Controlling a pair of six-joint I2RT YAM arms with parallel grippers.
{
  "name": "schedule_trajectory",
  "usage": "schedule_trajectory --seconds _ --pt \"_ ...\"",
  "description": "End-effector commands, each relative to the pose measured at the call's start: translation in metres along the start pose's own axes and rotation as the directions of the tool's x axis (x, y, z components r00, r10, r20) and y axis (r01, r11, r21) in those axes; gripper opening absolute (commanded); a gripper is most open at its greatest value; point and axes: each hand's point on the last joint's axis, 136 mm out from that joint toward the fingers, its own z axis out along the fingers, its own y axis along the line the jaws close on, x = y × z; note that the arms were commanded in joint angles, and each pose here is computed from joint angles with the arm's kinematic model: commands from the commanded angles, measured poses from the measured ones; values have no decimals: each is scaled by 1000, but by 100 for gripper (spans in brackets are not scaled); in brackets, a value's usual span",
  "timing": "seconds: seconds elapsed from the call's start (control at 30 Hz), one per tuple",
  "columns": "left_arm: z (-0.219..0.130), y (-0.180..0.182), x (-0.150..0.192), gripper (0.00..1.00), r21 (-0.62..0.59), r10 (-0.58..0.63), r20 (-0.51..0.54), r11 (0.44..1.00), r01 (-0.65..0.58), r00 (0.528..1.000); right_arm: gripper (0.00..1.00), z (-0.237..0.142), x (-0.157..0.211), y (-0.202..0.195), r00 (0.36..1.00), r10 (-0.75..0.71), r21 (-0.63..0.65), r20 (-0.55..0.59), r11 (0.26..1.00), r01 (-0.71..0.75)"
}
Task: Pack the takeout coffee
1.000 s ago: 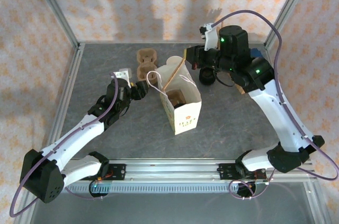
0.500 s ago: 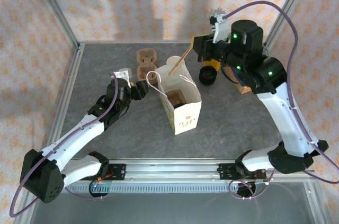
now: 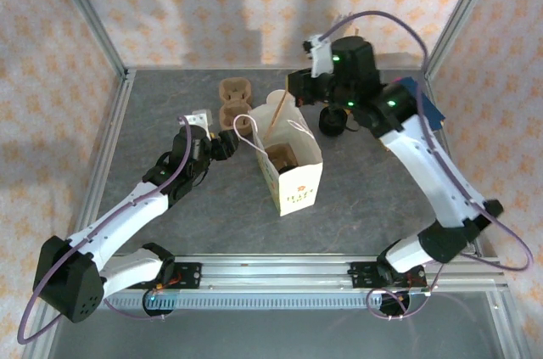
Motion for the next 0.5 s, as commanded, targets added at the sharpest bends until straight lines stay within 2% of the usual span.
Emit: schedule_trajectory --seconds 0.0,0.2,0.37,0.47 --pt "2 -2 -7 70 12 -5 17 1000 5 1000 0 14 8 12 998 -41 37 -43 998 43" --pt "5 -1 -5 70 10 -6 12 1000 6 1000 0 36 25 8 992 -71 104 -100 991 81" --pt "7 -2 -4 70 10 -6 2 1000 6 1000 1 45 39 8 988 -67 93 -140 992 80" --pt "6 -2 -5 70 10 -5 4 1000 5 1000 17 43 41 10 987 -67 79 -145 994 79"
